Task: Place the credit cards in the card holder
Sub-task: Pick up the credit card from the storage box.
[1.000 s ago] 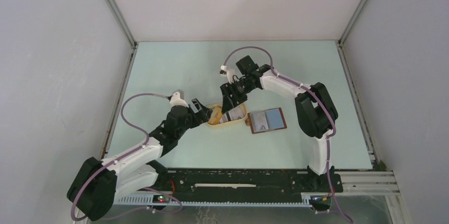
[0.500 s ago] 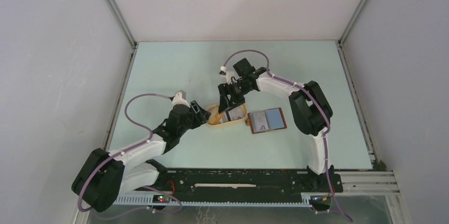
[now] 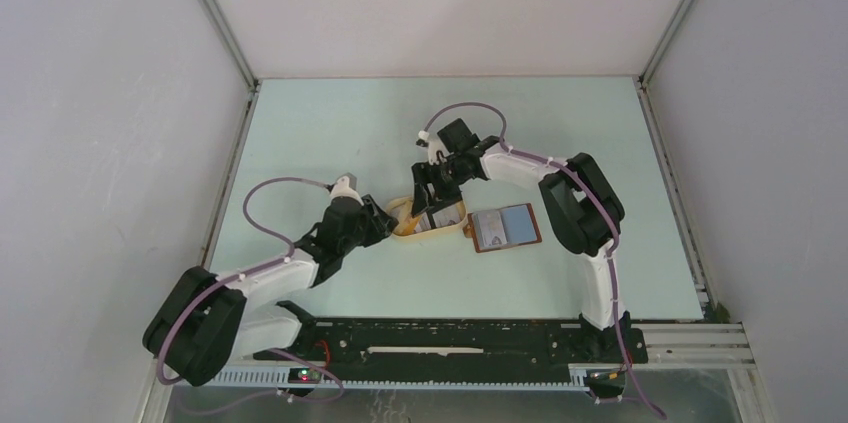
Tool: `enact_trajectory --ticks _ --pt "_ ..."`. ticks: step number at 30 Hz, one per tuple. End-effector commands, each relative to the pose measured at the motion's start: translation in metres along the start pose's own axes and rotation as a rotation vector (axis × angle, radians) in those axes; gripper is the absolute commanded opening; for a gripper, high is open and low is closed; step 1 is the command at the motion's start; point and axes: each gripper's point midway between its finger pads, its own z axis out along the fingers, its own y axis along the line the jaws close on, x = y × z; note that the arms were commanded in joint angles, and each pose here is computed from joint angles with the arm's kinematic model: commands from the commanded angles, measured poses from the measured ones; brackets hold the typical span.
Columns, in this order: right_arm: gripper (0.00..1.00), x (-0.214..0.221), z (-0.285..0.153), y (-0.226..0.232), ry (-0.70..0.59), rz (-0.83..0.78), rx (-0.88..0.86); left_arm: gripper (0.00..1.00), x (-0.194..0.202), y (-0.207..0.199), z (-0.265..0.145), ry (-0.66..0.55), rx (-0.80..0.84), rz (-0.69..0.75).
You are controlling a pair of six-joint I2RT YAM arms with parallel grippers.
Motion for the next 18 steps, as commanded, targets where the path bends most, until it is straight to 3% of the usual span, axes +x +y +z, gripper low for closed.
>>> enact_trajectory --ticks 1,18 --pt "0.73 -0.004 0.009 0.003 -0.017 0.01 -0.005 0.42 -0.004 -0.009 0.003 -0.002 0.038 0.009" --pt "0.71 0.008 0.025 0.009 0.047 0.085 -0.079 0.21 0.008 -0.024 0.01 0.076 0.114 0.017"
